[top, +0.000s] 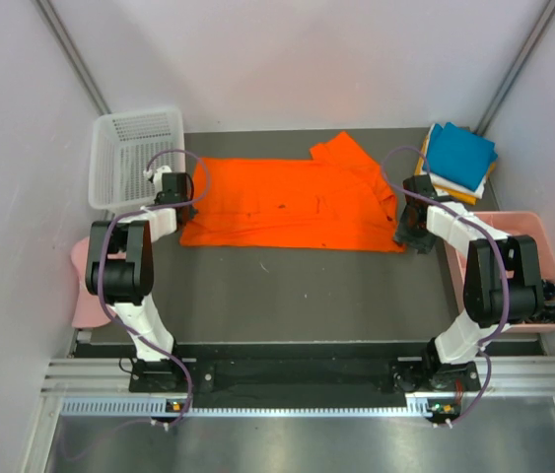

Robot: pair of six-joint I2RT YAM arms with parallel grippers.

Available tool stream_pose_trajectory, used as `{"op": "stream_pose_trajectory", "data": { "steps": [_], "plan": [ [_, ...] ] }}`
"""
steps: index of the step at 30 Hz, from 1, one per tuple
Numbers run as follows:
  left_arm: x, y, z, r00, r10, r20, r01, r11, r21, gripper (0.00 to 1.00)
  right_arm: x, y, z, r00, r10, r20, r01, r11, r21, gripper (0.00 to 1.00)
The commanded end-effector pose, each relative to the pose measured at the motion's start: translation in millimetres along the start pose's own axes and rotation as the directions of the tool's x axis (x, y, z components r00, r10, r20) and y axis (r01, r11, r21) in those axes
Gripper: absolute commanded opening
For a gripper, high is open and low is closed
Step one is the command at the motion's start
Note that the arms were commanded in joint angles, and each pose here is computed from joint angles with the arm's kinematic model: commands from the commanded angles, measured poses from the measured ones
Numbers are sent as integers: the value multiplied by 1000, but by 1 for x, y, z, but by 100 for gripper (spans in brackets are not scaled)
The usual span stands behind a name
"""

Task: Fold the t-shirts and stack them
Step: Fold the flattened tshirt in 1/3 of the way

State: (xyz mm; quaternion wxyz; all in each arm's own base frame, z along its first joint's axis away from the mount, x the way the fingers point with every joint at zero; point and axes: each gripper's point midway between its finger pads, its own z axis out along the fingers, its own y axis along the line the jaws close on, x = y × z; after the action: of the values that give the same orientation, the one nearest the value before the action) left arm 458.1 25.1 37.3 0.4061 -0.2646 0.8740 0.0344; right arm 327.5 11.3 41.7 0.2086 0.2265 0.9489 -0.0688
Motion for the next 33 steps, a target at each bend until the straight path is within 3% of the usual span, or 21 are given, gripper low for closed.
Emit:
{"op": "stream_pose_trajectory", "data": {
  "steps": [1, 4, 8, 13, 14, 17, 22, 30, 33],
  "plan": [
    [-62, 8, 1, 980, -45, 193, 58, 997, -60, 0, -8, -4, -5, 1000, 13, 27, -13, 1000, -3, 51],
    [-68, 5, 2, 978, -52, 202, 64, 997, -52, 1, -8, -5, -5, 999, 13, 29, -13, 1000, 0, 51],
    [-73, 0, -3, 975, -64, 211, 71, 997, -27, 11, -8, -5, -5, 999, 13, 30, -13, 1000, -1, 51],
    [-79, -1, -21, 973, -86, 212, 89, 996, -5, 43, -8, -4, -6, 999, 13, 30, -13, 1000, -6, 52],
    [-80, 2, -25, 972, -90, 216, 96, 995, -18, 53, -9, -3, -5, 999, 13, 31, -13, 1000, -9, 52],
    [-82, 19, -44, 963, -106, 246, 130, 988, -81, 69, -8, -2, -6, 1000, 10, 27, -10, 1000, -15, 52],
    [-91, 56, -78, 932, -130, 337, 209, 955, -209, 77, -8, 0, -6, 1000, 8, 24, -7, 1000, -29, 52],
    [-97, 79, -111, 886, -192, 422, 311, 921, -236, 78, -8, 0, -8, 1000, 10, 28, -9, 999, -37, 52],
    [-95, 82, -109, 895, -173, 412, 298, 918, -261, 78, -8, 2, -8, 1000, 11, 26, -9, 999, -46, 52]
  ]
}}
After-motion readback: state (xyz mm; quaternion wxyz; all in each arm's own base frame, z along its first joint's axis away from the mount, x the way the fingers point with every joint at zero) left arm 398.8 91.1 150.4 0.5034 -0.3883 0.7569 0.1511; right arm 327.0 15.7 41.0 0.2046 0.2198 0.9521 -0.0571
